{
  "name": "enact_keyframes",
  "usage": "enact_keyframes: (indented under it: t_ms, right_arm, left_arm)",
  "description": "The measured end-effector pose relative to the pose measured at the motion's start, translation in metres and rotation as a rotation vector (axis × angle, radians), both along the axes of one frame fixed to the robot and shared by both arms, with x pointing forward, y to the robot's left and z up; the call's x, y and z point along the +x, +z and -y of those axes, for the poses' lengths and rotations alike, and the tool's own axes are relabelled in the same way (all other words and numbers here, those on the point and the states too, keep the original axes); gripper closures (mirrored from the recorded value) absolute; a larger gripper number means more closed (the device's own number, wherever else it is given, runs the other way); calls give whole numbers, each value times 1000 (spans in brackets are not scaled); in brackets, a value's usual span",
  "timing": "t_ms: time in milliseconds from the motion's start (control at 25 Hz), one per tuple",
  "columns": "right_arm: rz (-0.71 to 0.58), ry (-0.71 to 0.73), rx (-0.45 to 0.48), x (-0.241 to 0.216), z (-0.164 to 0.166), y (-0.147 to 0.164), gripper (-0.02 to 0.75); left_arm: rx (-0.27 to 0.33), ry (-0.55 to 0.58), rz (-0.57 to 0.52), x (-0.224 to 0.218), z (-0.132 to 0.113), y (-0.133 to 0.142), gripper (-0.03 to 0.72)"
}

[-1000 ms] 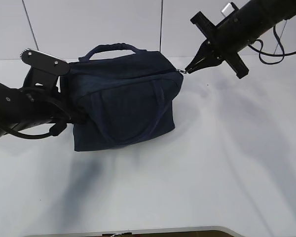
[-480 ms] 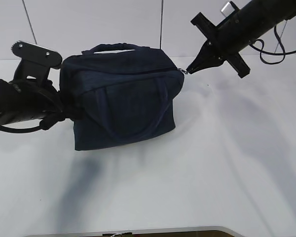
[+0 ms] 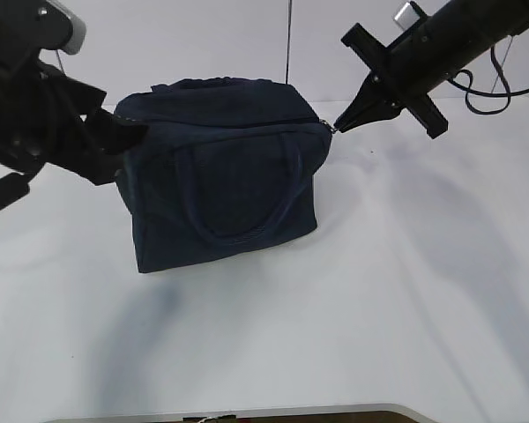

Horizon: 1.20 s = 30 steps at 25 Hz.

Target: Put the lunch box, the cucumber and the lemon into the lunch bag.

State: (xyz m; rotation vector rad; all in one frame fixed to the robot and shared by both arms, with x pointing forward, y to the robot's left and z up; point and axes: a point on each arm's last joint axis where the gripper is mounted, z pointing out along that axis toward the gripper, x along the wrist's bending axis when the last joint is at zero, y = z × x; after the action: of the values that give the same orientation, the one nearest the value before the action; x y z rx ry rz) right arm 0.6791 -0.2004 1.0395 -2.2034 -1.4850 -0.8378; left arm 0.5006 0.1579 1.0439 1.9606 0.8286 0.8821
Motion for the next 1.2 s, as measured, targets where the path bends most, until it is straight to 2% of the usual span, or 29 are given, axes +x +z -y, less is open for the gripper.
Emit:
enact_keyframes:
  t_ms: [160, 360, 480, 600, 800, 960, 1200]
  right_arm:
    - [8, 10, -4, 0, 0, 0, 733]
    - [5, 14, -4, 0, 0, 0, 733]
    - [2, 21, -5, -1, 0, 0, 733]
    - [5, 29, -5, -1, 0, 0, 733]
    - [10, 38, -8, -1, 0, 0, 733]
    - [11, 39, -9, -1, 0, 0, 733]
    - [12, 41, -9, -1, 0, 0, 733]
  left_arm:
    - [96, -129, 92, -13, 8, 16, 235]
    - [145, -262, 157, -5, 45, 32, 235]
    - [157, -313, 138, 11, 70, 31, 235]
    - [180, -371, 75, 26, 94, 21, 235]
    - [193, -451, 25, 39, 123, 18, 235]
    - [214, -517, -29, 41, 135, 18, 235]
    - [270, -586, -110, 37, 136, 6, 235]
